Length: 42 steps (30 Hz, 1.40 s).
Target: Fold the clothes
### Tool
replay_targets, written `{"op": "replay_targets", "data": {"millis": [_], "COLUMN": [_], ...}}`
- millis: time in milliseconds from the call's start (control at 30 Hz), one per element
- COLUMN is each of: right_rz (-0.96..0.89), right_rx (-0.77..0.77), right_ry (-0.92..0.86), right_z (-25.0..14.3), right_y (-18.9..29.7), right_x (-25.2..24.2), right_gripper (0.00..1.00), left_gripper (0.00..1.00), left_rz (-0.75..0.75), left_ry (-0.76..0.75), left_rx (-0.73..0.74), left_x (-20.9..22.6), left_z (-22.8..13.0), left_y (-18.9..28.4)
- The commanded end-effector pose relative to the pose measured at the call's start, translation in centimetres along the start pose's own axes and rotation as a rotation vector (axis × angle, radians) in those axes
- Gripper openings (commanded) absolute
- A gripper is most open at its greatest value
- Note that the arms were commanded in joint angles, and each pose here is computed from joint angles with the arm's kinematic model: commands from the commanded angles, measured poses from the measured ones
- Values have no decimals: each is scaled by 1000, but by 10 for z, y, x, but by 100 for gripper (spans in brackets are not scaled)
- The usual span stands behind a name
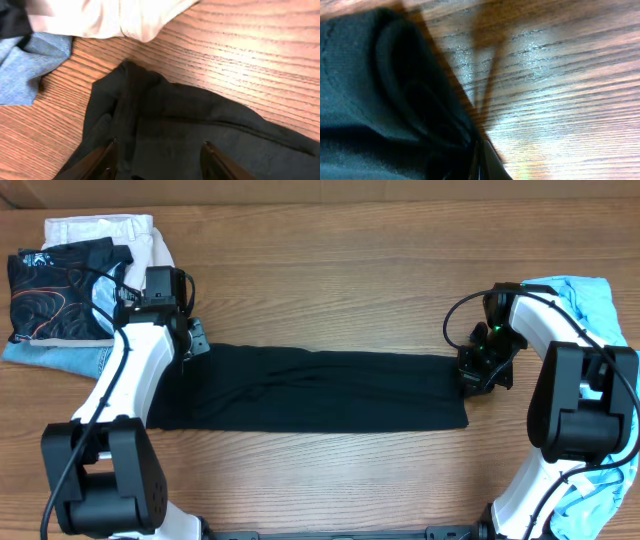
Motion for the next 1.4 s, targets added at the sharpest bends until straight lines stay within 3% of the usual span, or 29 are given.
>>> {"op": "replay_targets", "data": {"millis": [0,233,300,367,533,800,1067,1367], "right_rz": [4,4,4,4,4,4,4,4], "right_rx": [-35,-34,-34,-34,-34,-36,-38,-39], "right_ry": [5,5,5,5,5,5,5,6], "right_z": [-1,-1,-1,-1,-1,-1,0,0], "right_y": [9,9,9,9,9,9,9,9], "right_x": [2,2,2,2,2,2,2,2], "right_gripper": [4,4,4,4,4,4,4,4], "left_gripper": [55,54,49,31,4,4,4,4], "left_rz": [-1,7,-16,-44,-85,-120,-114,131], "left_ry": [-21,-29,-47,-66,-74,-136,-179,-70], "left_rx": [26,55,61,56,40,40,68,128], "left_x": [-4,-7,-11,-16,-24,-21,-2,43], "left_z": [-1,-5,-6,-4,3,3,-18,-35], "left_y": [-11,-30,-33,-33,-26,15,61,64]}}
Point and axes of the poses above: each gripper's point midway between its finger pads, its own y axis back along the fingers, its own x axis along the line the jaws close on, z = x × y, the point moved 1 cm from there along y, back along the fingers, and after that the axes turned 6 degrees about y, right-handed, at the moved point
